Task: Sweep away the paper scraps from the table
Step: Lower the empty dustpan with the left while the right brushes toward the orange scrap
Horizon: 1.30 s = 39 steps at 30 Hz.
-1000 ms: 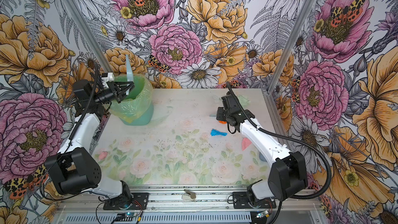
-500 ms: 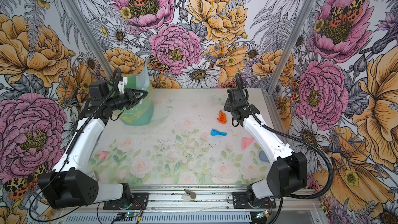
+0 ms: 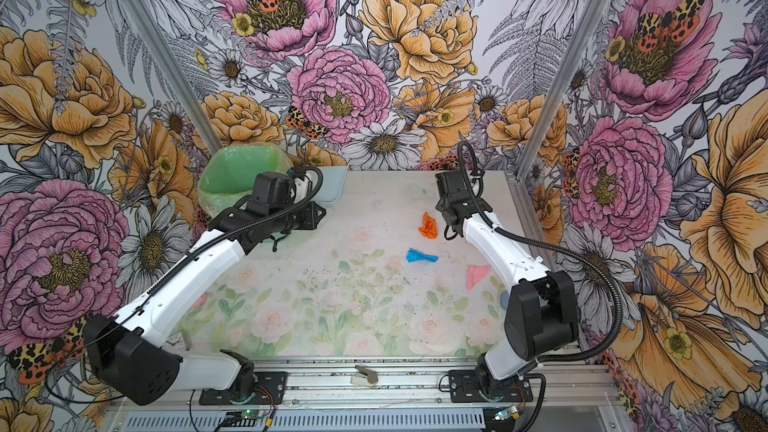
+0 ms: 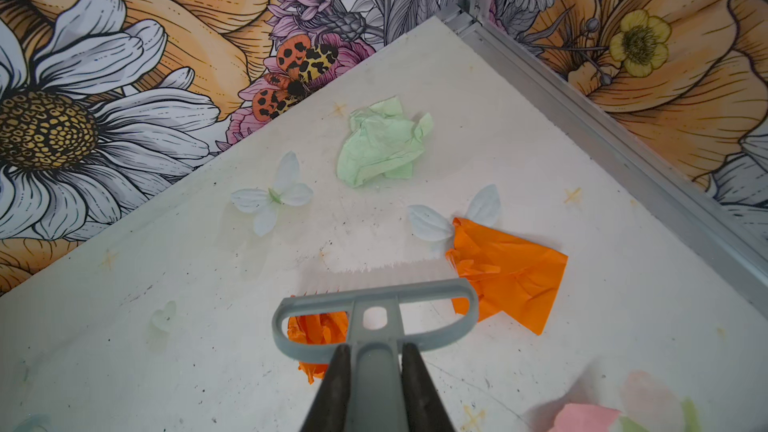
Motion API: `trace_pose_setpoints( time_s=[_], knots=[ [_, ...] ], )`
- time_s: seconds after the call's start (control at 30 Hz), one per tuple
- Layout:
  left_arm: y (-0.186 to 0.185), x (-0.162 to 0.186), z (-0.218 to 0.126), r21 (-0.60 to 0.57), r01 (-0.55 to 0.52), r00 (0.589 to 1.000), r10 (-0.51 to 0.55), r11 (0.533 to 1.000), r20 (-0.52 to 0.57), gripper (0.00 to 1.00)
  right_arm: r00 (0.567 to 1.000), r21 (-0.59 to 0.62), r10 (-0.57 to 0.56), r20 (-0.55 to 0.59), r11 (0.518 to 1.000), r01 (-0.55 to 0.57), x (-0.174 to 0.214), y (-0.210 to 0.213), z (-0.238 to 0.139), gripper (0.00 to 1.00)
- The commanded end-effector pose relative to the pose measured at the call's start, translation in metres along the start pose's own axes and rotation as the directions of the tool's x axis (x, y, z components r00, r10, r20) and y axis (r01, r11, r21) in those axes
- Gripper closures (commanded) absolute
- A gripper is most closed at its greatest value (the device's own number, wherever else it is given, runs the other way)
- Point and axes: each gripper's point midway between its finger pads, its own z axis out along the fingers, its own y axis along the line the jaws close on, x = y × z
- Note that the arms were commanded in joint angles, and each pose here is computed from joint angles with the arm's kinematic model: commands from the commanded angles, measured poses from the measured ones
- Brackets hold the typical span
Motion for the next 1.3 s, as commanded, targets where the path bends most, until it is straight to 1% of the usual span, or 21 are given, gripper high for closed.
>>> trace_pose_setpoints(
  time_s=[0.0, 0.27, 0.47, 0.53, 0.63, 0.87, 0.97, 1.1, 1.27],
  knots=[
    [0.018, 0.026, 0.017, -0.158, -0.110, 0.990, 0.095, 0.981, -0.100, 0.89, 0.999, 0.015, 0.030, 0.026, 0.999, -0.031, -0.006, 0.004, 0.007, 1.00],
    [0.007, 0.065, 0.053, -0.177, -0.182, 0.964, 0.140, 0.967, -0.227, 0.90, 0.999, 0.038, -0.022, -0.039, 0.999, 0.023, 0.016, 0.003, 0.027, 1.00],
    [0.002, 0.090, 0.074, -0.182, -0.218, 0.940, 0.156, 0.959, -0.303, 0.90, 0.995, 0.070, -0.074, -0.062, 0.994, 0.078, 0.026, -0.002, 0.037, 1.00],
    [0.000, 0.098, 0.081, -0.166, -0.222, 0.931, 0.159, 0.961, -0.329, 0.91, 0.994, 0.079, -0.088, -0.071, 0.992, 0.094, 0.029, -0.004, 0.039, 1.00],
    [-0.007, 0.110, 0.089, -0.111, -0.219, 0.913, 0.164, 0.969, -0.373, 0.91, 0.990, 0.086, -0.111, -0.084, 0.989, 0.118, 0.033, -0.005, 0.043, 1.00],
    [-0.011, 0.136, 0.105, -0.055, -0.224, 0.874, 0.176, 0.973, -0.453, 0.92, 0.983, 0.099, -0.140, -0.116, 0.983, 0.152, 0.045, -0.007, 0.053, 1.00],
    [-0.015, 0.145, 0.113, -0.030, -0.231, 0.860, 0.189, 0.972, -0.474, 0.93, 0.980, 0.091, -0.151, -0.132, 0.982, 0.164, 0.050, -0.004, 0.057, 1.00],
    [-0.020, 0.154, 0.122, -0.003, -0.236, 0.851, 0.205, 0.972, -0.484, 0.93, 0.975, 0.079, -0.167, -0.148, 0.980, 0.180, 0.058, 0.001, 0.059, 1.00],
    [-0.025, 0.162, 0.125, 0.030, -0.238, 0.838, 0.221, 0.971, -0.499, 0.94, 0.968, 0.061, -0.202, -0.149, 0.975, 0.212, 0.061, 0.009, 0.056, 1.00]
  ],
)
